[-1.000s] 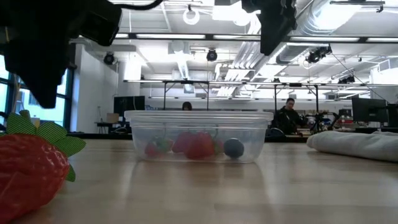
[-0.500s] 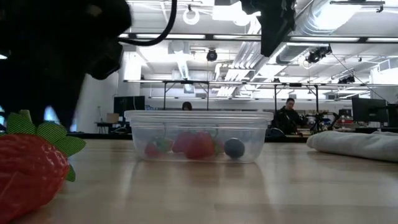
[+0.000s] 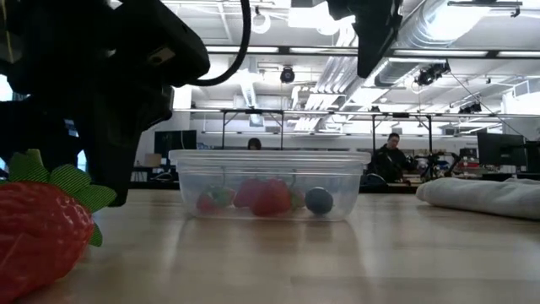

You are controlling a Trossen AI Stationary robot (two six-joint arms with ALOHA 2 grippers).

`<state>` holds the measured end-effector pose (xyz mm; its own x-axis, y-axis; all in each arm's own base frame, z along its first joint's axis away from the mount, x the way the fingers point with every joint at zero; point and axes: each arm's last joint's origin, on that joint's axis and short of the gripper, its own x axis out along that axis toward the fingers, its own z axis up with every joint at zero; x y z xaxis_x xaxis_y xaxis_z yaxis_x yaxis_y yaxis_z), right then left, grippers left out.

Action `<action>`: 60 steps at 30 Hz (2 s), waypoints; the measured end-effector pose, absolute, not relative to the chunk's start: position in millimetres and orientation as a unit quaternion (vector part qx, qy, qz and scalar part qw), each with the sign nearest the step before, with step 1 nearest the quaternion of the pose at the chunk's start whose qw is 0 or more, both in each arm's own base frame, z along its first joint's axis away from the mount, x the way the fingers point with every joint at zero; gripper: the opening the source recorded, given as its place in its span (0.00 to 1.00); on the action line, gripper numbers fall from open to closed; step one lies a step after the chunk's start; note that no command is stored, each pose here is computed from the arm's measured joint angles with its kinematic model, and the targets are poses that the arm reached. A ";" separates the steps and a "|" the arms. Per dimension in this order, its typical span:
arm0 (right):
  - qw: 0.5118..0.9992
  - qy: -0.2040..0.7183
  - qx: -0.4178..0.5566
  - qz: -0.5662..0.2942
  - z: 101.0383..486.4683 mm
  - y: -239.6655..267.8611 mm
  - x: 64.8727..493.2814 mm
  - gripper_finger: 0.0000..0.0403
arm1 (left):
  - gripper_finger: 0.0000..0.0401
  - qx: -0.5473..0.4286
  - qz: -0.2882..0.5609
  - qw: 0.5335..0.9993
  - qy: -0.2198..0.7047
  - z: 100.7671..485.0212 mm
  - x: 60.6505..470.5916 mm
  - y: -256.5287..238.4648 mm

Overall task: Pick and placing Produce into tupperware
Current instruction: Put the cherry into the bin

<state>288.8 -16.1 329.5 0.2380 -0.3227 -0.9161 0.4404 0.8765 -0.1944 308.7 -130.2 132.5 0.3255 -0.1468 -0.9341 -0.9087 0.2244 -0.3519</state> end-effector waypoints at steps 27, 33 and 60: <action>0.776 0.580 0.046 -0.242 328.8 -16.0 285.9 0.33 | 0.02 -0.505 0.340 0.604 0.514 126.2 307.4 -130.3; 0.776 0.581 0.046 -0.242 328.8 -16.0 285.7 0.33 | 0.00 -0.497 0.338 0.614 0.512 128.1 307.6 -129.8; 0.784 0.563 0.058 -0.254 338.0 -16.6 277.4 0.33 | 0.00 -0.284 0.309 0.810 0.410 248.8 362.9 -45.8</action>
